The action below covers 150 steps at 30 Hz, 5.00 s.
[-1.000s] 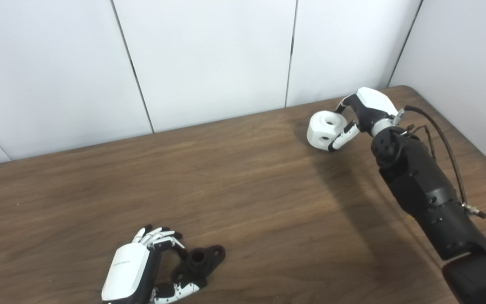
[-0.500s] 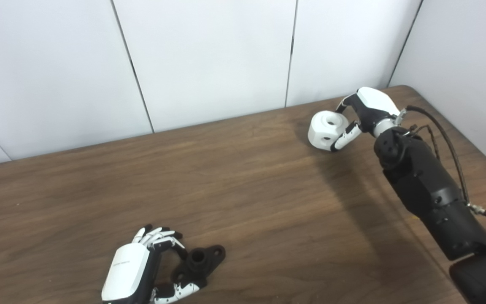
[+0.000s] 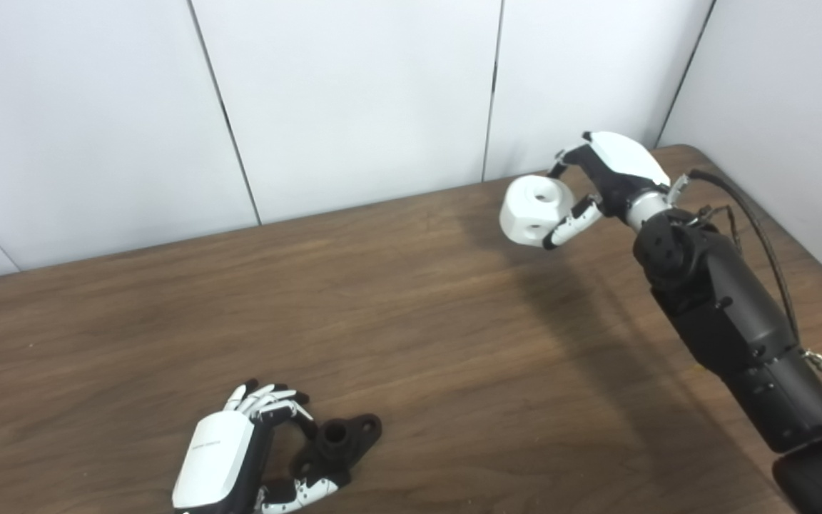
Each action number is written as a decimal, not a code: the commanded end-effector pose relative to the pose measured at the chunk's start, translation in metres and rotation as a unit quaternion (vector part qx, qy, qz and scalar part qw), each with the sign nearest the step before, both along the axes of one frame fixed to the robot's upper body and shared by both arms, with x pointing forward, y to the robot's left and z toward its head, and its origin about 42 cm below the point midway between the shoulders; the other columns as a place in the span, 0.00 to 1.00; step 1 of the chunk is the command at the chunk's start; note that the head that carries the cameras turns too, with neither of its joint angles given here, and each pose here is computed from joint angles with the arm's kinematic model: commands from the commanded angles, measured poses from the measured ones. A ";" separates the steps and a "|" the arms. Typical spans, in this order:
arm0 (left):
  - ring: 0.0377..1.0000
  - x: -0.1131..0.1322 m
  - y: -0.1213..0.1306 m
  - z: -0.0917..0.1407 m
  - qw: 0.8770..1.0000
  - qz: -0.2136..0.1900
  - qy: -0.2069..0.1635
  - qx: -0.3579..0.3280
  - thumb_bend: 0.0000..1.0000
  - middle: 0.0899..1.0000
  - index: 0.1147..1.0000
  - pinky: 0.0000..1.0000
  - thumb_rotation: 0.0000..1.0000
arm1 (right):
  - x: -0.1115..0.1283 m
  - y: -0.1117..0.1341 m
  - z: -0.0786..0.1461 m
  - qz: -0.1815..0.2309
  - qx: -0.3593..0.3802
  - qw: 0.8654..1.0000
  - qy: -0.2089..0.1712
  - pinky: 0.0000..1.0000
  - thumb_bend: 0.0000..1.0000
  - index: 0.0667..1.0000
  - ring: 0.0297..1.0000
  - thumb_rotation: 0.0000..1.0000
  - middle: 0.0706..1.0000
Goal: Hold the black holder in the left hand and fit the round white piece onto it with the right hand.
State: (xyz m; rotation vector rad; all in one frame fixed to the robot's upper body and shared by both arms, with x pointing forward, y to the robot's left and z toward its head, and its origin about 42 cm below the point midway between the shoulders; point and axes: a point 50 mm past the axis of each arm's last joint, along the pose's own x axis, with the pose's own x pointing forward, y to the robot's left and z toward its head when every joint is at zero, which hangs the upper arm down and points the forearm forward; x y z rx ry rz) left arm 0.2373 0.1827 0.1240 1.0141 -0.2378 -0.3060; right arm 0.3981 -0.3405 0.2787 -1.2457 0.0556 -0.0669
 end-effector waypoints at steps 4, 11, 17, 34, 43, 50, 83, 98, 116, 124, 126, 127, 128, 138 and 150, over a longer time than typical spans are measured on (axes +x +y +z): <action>0.82 -0.001 -0.003 -0.008 1.000 -0.003 0.014 0.013 0.52 0.73 0.42 0.94 0.04 | -0.009 0.014 0.035 0.040 -0.023 0.998 -0.034 1.00 0.52 0.45 0.99 0.14 0.82; 0.84 0.000 -0.011 -0.012 1.000 -0.004 0.018 0.018 0.52 0.73 0.42 0.97 0.05 | -0.030 0.045 0.043 0.111 -0.021 0.993 -0.019 1.00 0.52 0.45 0.97 0.14 0.81; 0.84 0.001 -0.018 -0.013 1.000 -0.002 0.019 0.016 0.52 0.74 0.42 0.98 0.05 | -0.051 0.075 0.044 0.167 -0.011 0.986 -0.009 1.00 0.52 0.45 0.96 0.14 0.82; 0.86 0.003 -0.034 -0.014 0.999 0.000 0.022 0.024 0.52 0.75 0.42 0.99 0.05 | -0.086 0.136 0.031 0.278 0.009 0.961 0.000 1.00 0.53 0.44 0.96 0.14 0.82; 0.86 0.003 -0.041 -0.015 0.999 0.001 0.022 0.027 0.52 0.75 0.42 0.99 0.05 | -0.091 0.159 0.032 0.312 0.007 0.950 -0.009 1.00 0.53 0.44 0.96 0.14 0.82; 0.87 0.004 -0.043 -0.014 0.999 0.000 0.019 0.026 0.52 0.75 0.42 1.00 0.05 | -0.093 0.169 0.034 0.328 0.000 0.945 -0.007 1.00 0.53 0.44 0.97 0.14 0.82; 0.86 0.006 -0.044 -0.010 1.000 0.000 0.016 0.026 0.52 0.75 0.42 1.00 0.05 | -0.099 0.179 0.009 0.331 0.004 0.944 0.020 1.00 0.52 0.45 0.99 0.13 0.83; 0.86 0.007 -0.048 -0.011 0.999 0.001 0.021 0.026 0.52 0.75 0.42 1.00 0.05 | -0.098 0.181 0.006 0.336 0.004 0.941 0.023 1.00 0.52 0.44 0.98 0.13 0.83; 0.86 0.007 -0.047 -0.009 1.000 0.001 0.017 0.025 0.52 0.75 0.42 1.00 0.05 | -0.100 0.180 0.003 0.336 -0.003 0.941 0.029 1.00 0.52 0.45 0.98 0.13 0.83; 0.86 0.008 -0.047 -0.009 1.000 0.003 0.015 0.023 0.52 0.75 0.42 1.00 0.05 | -0.101 0.181 0.001 0.335 -0.005 0.942 0.033 1.00 0.52 0.45 0.98 0.13 0.83; 0.86 0.008 -0.047 -0.009 1.000 0.003 0.014 0.023 0.52 0.74 0.42 1.00 0.05 | -0.102 0.181 0.000 0.337 -0.005 0.941 0.033 1.00 0.52 0.45 0.98 0.13 0.83; 0.86 0.008 -0.047 -0.009 1.000 0.003 0.013 0.023 0.52 0.74 0.42 1.00 0.05 | -0.103 0.181 0.000 0.338 -0.005 0.941 0.034 1.00 0.52 0.45 0.98 0.13 0.83; 0.86 0.008 -0.048 -0.010 1.000 0.003 0.014 0.023 0.52 0.74 0.42 1.00 0.05 | -0.103 0.181 0.000 0.339 -0.005 0.940 0.034 1.00 0.52 0.45 0.98 0.13 0.83; 0.86 0.009 -0.048 -0.009 1.000 0.003 0.017 0.024 0.52 0.75 0.42 1.00 0.05 | -0.105 0.182 -0.003 0.347 -0.006 0.937 0.031 1.00 0.52 0.45 0.98 0.13 0.83; 0.86 0.009 -0.048 -0.009 1.000 0.002 0.016 0.026 0.52 0.75 0.42 1.00 0.05 | -0.109 0.185 -0.004 0.356 -0.006 0.934 0.032 1.00 0.52 0.45 0.98 0.13 0.83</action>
